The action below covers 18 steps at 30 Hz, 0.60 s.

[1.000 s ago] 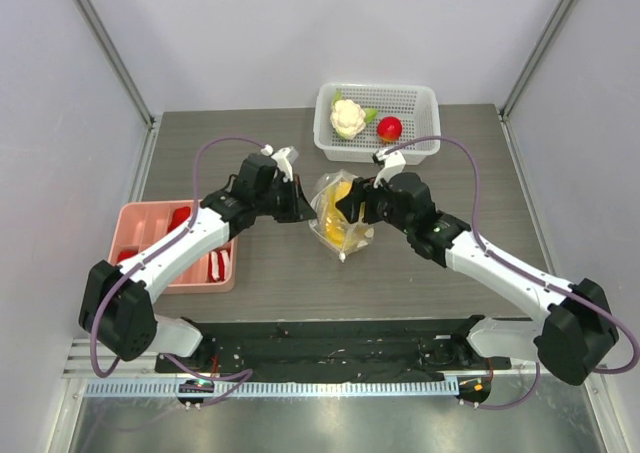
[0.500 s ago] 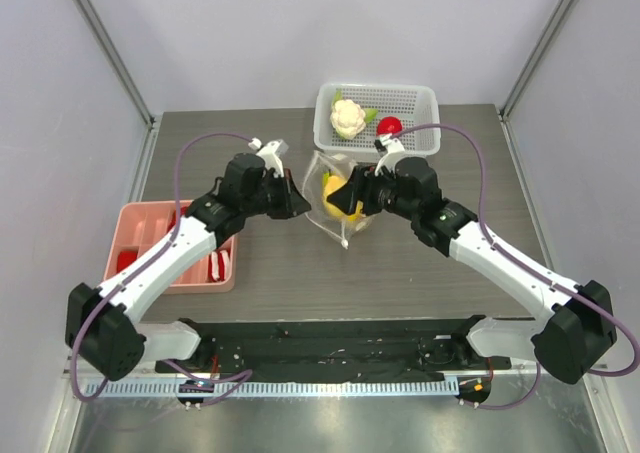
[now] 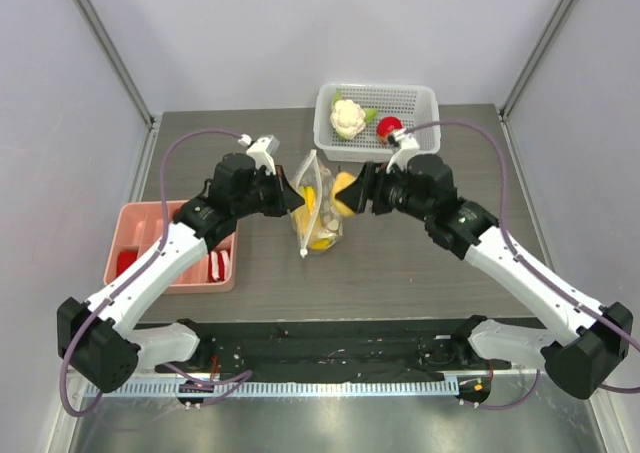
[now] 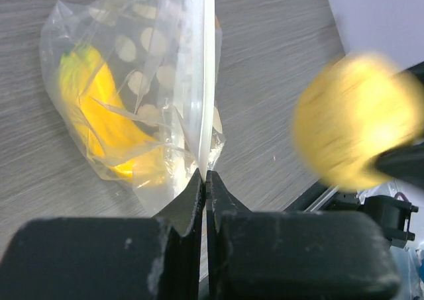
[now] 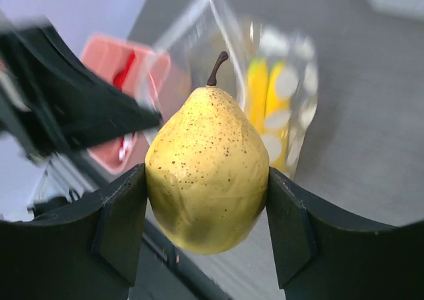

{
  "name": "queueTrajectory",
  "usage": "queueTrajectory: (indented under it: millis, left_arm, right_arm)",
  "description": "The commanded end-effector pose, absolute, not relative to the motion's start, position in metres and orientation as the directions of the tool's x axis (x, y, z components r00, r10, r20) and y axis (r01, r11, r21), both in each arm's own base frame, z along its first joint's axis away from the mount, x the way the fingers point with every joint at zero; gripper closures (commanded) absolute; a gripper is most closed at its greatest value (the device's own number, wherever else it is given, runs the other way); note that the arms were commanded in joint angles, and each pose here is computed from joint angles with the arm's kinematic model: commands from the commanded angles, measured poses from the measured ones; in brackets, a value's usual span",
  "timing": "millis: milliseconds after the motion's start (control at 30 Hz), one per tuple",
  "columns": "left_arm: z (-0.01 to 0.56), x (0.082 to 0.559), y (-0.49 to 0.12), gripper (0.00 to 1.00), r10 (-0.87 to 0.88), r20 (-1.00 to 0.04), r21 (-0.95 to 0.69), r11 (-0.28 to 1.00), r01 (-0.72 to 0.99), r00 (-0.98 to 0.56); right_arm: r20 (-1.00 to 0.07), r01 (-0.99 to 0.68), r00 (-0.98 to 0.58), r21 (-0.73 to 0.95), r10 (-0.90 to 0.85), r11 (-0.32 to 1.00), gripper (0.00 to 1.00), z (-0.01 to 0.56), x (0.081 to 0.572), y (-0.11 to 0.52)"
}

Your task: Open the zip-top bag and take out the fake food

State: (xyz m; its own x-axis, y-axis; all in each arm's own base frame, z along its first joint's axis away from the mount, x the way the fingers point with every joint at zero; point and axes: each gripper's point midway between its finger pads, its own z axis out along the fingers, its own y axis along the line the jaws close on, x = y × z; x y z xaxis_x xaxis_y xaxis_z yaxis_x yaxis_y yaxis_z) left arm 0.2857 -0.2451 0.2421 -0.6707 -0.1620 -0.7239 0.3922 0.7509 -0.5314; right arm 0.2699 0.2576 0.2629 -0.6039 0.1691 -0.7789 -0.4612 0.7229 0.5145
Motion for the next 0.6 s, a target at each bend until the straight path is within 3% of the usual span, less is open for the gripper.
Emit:
queueTrajectory:
  millis: [0, 167, 300, 400, 567]
  left_arm:
    - [0.252, 0.287, -0.249, 1.0, -0.159, -0.722, -0.544, 0.732, 0.41, -0.674]
    - [0.26, 0.287, -0.243, 1.0, -0.167, -0.754, -0.522, 0.739, 0.426, -0.635]
    - [0.278, 0.282, -0.242, 1.0, -0.19, -0.761, -0.535, 0.725, 0.434, -0.62]
    - [0.314, 0.285, -0.247, 1.0, -0.172, -0.773, -0.525, 0.713, 0.464, -0.611]
    - [0.315, 0.298, -0.236, 1.0, -0.151, -0.788, -0.465, 0.782, 0.415, -0.597]
  right_arm:
    - [-0.867, -0.407, -0.43, 0.434, 0.251, 0.804, 0.56, 0.331, 0.319, 0.232]
    - [-0.874, -0.34, -0.399, 0.421, 0.276, 0.841, 0.55, 0.337, 0.397, 0.207]
    - [-0.908, -0.164, -0.373, 0.266, 0.19, 0.95, 0.54, 0.298, 0.474, 0.177]
    - [-0.921, -0.099, -0.349, 0.218, 0.171, 0.971, 0.53, 0.295, 0.511, 0.159]
    - [-0.909, -0.033, -0.398, 0.148, 0.123, 0.988, 0.51, 0.249, 0.555, 0.14]
